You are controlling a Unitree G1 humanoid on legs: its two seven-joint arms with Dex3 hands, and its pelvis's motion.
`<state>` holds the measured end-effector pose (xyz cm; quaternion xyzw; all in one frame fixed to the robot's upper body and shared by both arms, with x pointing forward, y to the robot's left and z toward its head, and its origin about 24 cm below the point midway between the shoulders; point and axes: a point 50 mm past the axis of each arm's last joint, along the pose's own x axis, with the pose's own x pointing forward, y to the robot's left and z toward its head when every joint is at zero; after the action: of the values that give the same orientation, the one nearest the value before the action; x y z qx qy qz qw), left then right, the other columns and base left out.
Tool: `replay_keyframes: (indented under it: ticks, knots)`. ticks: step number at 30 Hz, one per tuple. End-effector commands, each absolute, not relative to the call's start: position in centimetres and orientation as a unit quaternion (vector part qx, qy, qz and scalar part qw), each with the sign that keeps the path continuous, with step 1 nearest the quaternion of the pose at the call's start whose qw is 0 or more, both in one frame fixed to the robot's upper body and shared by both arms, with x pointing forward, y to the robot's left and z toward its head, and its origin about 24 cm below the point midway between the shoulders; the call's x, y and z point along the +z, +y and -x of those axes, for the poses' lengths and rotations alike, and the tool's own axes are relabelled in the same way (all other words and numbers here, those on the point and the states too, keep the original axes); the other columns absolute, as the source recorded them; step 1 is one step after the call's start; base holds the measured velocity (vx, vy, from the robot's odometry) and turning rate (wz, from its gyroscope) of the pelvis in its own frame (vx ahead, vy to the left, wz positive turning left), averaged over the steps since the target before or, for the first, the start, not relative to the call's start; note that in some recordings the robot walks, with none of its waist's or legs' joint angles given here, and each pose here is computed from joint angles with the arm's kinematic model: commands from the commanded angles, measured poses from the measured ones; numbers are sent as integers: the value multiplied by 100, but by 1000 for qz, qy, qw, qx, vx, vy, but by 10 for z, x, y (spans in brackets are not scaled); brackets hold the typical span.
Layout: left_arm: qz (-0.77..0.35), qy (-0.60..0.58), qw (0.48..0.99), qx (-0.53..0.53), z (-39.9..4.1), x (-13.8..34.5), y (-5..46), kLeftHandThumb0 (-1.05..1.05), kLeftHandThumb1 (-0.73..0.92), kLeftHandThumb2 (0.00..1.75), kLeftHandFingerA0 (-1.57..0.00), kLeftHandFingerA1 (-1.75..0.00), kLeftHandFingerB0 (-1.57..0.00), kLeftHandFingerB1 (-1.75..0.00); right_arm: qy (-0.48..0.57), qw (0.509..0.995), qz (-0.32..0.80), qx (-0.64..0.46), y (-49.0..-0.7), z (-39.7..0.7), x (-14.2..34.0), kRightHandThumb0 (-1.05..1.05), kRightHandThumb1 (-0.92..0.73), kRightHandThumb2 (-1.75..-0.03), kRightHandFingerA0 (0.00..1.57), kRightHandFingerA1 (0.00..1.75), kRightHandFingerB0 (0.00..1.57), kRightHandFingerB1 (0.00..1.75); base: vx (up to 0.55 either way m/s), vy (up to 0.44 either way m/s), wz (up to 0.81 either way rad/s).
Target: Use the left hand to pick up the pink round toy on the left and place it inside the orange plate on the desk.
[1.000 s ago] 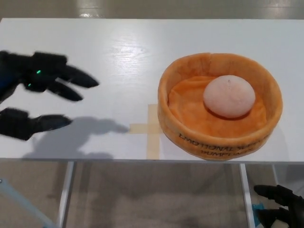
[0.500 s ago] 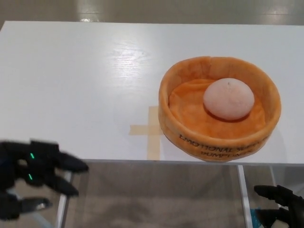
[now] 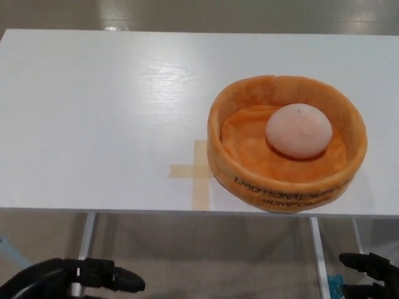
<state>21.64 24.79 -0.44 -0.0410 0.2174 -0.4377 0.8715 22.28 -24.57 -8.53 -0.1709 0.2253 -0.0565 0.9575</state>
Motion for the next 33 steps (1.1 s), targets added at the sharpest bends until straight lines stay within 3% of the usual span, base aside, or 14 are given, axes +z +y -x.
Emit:
replay_keyframes:
  ticks: [1, 7, 14, 15, 19, 21, 22, 26, 27, 28, 29, 30, 32, 33]
  knots:
    - [-25, 217, 914, -342, -227, -25, 248, -25, 64, 59, -61, -45, -54, -38, 240, 954, 171, -62, -249, -214, -90, -14, -64, -58, 68, 62, 61, 49, 0, 0, 0]
    - [-222, 200, 907, -298, -240, -47, 219, -26, 59, 57, -59, -44, -53, -37, 241, 952, 178, -58, -248, -213, -91, -14, -65, -58, 67, 60, 61, 48, 0, 0, 0]
    - [-276, 214, 892, -286, -248, -61, 201, -35, 60, 59, -46, -39, -44, -34, 235, 955, 174, -59, -248, -215, -89, -13, -65, -58, 66, 60, 60, 48, 0, 0, 0]
    - [-306, 227, 881, -280, -251, -65, 198, -44, 45, 79, -38, -51, -33, -46, 233, 956, 172, -58, -248, -216, -89, -13, -65, -58, 67, 61, 60, 49, 0, 0, 0]
    - [-370, 240, 856, -270, -251, -73, 196, -52, 51, 81, -37, -48, -39, -47, 230, 957, 170, -55, -248, -216, -88, -14, -65, -58, 66, 62, 60, 49, 0, 0, 0]
    - [-381, 241, 852, -266, -250, -75, 196, -52, 51, 81, -37, -48, -39, -47, 230, 957, 170, -54, -249, -216, -88, -14, -65, -58, 66, 62, 60, 49, 0, 0, 0]
    - [-385, 244, 852, -257, -249, -78, 197, -43, 64, 60, -46, -36, -48, -35, 230, 956, 172, -54, -249, -215, -88, -15, -64, -58, 66, 61, 61, 49, 0, 0, 0]
    - [-390, 251, 853, -239, -245, -82, 199, -44, 64, 60, -46, -37, -48, -35, 230, 956, 172, -54, -249, -213, -89, -13, -64, -58, 66, 62, 61, 50, 0, 0, 0]
    - [-387, 257, 858, -219, -244, -85, 202, -56, 54, 85, -37, -49, -42, -49, 233, 956, 173, -54, -249, -211, -90, -14, -64, -58, 67, 62, 61, 50, 0, 0, 0]
    - [-387, 257, 858, -219, -244, -85, 202, -56, 54, 85, -37, -49, -42, -49, 233, 956, 173, -54, -249, -211, -90, -14, -64, -58, 67, 62, 61, 50, 0, 0, 0]
    - [-382, 261, 862, -206, -243, -85, 204, -46, 64, 59, -41, -34, -46, -34, 234, 955, 174, -54, -248, -211, -91, -14, -64, -58, 69, 64, 61, 49, 0, 0, 0]
    - [-361, 268, 875, -180, -242, -86, 208, -53, 50, 80, -38, -49, -41, -48, 236, 954, 175, -52, -248, -209, -92, -14, -64, -58, 69, 64, 60, 49, 0, 0, 0]
    - [-341, 272, 886, -161, -242, -87, 210, -53, 50, 80, -38, -49, -41, -48, 238, 954, 175, -51, -247, -209, -92, -14, -64, -58, 69, 64, 60, 49, 0, 0, 0]
    - [-322, 278, 893, -148, -241, -88, 212, -44, 62, 57, -41, -37, -48, -34, 240, 954, 175, -50, -247, -208, -93, -15, -65, -58, 69, 63, 60, 48, 0, 0, 0]
